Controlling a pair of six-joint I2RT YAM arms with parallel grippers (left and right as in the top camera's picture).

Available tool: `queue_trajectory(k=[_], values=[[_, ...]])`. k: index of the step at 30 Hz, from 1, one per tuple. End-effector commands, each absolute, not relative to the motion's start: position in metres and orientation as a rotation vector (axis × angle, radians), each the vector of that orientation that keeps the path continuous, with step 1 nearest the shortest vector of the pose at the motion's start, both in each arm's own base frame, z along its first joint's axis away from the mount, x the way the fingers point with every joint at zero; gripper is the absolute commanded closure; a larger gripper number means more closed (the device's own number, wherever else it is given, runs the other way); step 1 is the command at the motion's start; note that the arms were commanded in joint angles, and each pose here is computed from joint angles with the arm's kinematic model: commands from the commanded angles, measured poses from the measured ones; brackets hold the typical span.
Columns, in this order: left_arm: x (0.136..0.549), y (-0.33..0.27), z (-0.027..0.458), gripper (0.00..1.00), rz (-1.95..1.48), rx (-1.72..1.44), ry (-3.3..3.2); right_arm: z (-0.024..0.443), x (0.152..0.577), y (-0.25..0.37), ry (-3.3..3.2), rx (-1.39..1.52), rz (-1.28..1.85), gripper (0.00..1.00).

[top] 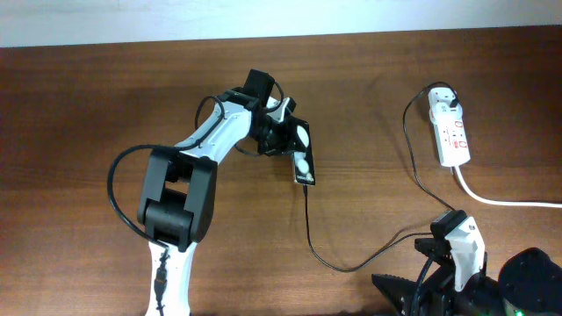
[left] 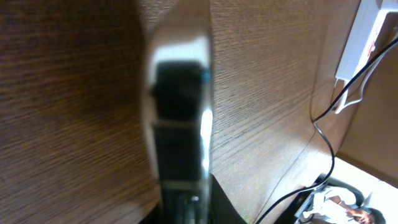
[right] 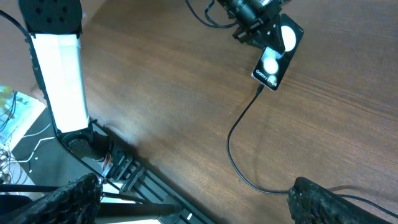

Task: Plug charger to phone and switch on socket
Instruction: 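Release the cable with the right gripper and lower the phone with the left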

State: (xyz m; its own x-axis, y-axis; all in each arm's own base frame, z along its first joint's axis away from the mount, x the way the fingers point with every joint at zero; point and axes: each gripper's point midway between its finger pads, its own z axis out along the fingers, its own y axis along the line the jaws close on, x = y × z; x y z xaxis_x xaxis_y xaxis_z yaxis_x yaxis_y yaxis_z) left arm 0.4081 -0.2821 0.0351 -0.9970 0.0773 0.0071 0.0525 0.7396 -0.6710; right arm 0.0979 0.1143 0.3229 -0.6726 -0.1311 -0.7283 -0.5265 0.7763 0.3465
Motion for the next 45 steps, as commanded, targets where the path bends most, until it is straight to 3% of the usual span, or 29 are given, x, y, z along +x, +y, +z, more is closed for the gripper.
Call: queue_trajectory(k=[1,6,13,24,32,35,42,45], values=[[0.399,-0.281,0.022,0.86,1.088,-0.035,-2.854,0.324,0.100,0.112,2.243,-0.470,0.701,0.01],[0.397,-0.280,0.020,0.70,1.076,-0.030,-2.854,0.324,0.100,0.112,2.244,-0.471,0.702,0.01],[0.403,-0.274,0.014,0.65,1.021,-0.080,-2.920,0.324,0.100,0.112,2.243,-0.471,0.702,0.01],[0.419,-0.301,0.022,0.65,1.128,-0.212,-2.996,0.324,0.100,0.112,2.244,-0.471,0.702,0.01],[0.423,-0.285,0.008,0.65,0.941,-0.156,-3.086,0.324,0.100,0.112,2.244,-0.471,0.702,0.01],[0.426,-0.273,0.001,0.54,0.826,-0.019,-3.121,0.324,0.100,0.112,2.244,-0.471,0.702,0.01],[0.422,-0.268,-0.002,0.51,0.775,-0.004,-3.121,0.324,0.100,0.112,2.244,-0.471,0.702,0.02],[0.426,-0.250,-0.008,0.40,0.665,0.041,-3.155,0.324,0.100,0.112,2.244,-0.471,0.702,0.01]])
